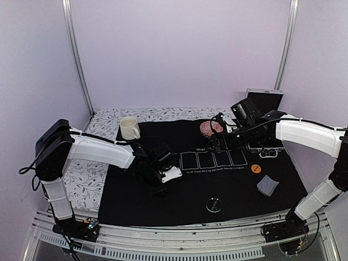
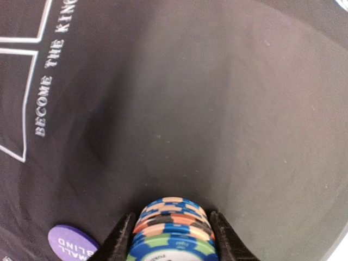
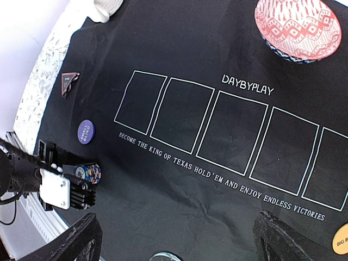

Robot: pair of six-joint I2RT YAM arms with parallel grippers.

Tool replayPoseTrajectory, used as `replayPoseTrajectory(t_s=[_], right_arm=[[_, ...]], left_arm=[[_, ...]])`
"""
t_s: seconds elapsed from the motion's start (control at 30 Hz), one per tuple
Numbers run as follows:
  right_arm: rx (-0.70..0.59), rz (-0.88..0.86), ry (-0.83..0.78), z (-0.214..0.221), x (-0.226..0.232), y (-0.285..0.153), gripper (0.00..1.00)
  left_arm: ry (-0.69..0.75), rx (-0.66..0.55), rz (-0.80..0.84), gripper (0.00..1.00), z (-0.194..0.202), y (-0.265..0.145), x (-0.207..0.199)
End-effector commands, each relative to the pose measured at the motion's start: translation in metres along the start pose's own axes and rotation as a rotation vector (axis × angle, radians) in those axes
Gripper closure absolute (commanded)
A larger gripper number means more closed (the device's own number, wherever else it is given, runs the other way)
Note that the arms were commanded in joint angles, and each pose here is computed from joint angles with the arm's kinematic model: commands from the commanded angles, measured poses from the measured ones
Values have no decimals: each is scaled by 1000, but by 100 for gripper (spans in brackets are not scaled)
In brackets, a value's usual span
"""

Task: Distribute texas hold em gaming equipment
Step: Adjust the poker chips pile in the small blind area.

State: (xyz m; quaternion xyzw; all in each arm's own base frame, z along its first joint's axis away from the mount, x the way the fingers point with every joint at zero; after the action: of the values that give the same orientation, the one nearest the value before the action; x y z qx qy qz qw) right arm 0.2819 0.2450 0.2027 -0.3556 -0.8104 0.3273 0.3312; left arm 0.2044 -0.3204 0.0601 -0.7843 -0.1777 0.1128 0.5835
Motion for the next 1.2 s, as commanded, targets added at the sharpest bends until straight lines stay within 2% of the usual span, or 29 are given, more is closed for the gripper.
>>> replayPoseTrajectory(t_s=[0.0,0.07,0.23,0.33,0.4,0.53,0.67,0.77,0.87,1.0,1.07,1.17], right_arm=[[16,26,-9,4,-4,3,1],[17,29,-9,4,-5,3,1],[18,30,-10,5,-5,3,1],[21,32,-9,5,-5,3,1],[22,30,-9,5,-5,3,1],[25,32,-12,6,-5,3,1],[26,35,-17,5,-5,1,1],[21,36,-15,4,-5,0,1],[13,51,-13,4,-6,-4,1],[-12,88,-11,2,-9,-12,1],[-32,109,-10,0,-11,-17,1],[-62,145,-1,-5,-14,-23,1]], left_arm=[[-6,-20,-19,67,-1,6,5],[-7,-30,-19,69,-2,4,5],[-12,-32,-24,88,-1,4,6],[-13,-32,-29,91,1,4,6],[-12,-31,-20,83,3,3,5],[14,-37,-16,43,5,-4,4],[37,-80,-34,21,-3,-18,6],[-9,-122,-42,14,-12,-28,9],[-113,-174,-31,11,-19,-43,8],[-402,-320,-22,8,-27,-73,10],[-557,-403,-24,2,-28,-86,8],[-788,-492,-106,2,-25,-98,10]])
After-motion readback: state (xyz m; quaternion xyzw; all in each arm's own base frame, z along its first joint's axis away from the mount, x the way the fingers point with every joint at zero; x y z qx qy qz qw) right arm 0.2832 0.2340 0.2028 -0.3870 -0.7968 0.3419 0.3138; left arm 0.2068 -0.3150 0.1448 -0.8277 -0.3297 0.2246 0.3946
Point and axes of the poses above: each gripper's point midway between its finger pads, its own y axis out along the fingers, its own x axis along the line the jaws close on, z = x × y, the point moved 5 cm from there along -y, back along the fingers, and after that the axes turned 6 degrees about -y, right-handed, at the moved point
